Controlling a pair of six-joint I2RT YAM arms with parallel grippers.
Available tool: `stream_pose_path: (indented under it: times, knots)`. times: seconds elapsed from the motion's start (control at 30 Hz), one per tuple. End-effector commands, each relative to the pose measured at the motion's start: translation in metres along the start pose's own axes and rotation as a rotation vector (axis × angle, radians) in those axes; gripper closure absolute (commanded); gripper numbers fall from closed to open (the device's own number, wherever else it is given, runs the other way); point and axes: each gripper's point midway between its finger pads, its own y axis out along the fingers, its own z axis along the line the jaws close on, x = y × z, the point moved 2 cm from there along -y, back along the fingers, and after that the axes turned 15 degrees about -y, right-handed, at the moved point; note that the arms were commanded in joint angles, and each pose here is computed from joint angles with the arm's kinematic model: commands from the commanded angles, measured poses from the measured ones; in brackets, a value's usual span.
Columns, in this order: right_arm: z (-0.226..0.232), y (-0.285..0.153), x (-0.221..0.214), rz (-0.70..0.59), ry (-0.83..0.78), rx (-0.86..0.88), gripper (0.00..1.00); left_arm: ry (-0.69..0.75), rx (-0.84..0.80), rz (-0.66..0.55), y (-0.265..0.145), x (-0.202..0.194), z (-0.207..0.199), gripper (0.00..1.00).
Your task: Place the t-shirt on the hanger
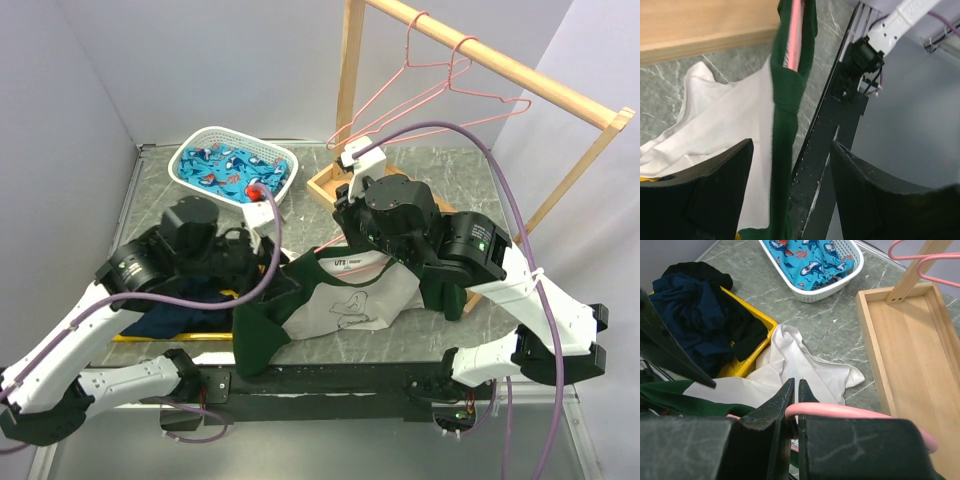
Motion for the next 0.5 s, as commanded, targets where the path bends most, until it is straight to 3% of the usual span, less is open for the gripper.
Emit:
stream_pose_path:
  times: [0.0, 0.17, 0.2, 0.3, 0.47]
  knots:
    - [-0.008, -0.01, 0.027, -0.096, 0.063, -0.006, 1.0, 0.028, 0.043, 0.034, 0.014, -0.01, 0.002, 0.35]
    - [-0.01, -0.013, 0.024, -0.093, 0.068, -0.01, 1.0, 0.027, 0.112, 0.031, 0.024, -0.016, 0.013, 0.53]
    - [-0.01, -0.013, 0.022, -0.087, 0.066, -0.011, 1.0, 0.026, 0.121, 0.03, 0.026, -0.017, 0.014, 0.62]
    - [-0.014, -0.016, 0.015, -0.081, 0.068, -0.028, 1.0, 0.028, 0.114, 0.026, 0.029, -0.019, 0.014, 0.67]
    - [-0.023, -0.025, 0.007, -0.085, 0.083, -0.044, 1.0, 0.04, 0.083, 0.026, 0.03, -0.023, 0.009, 0.66]
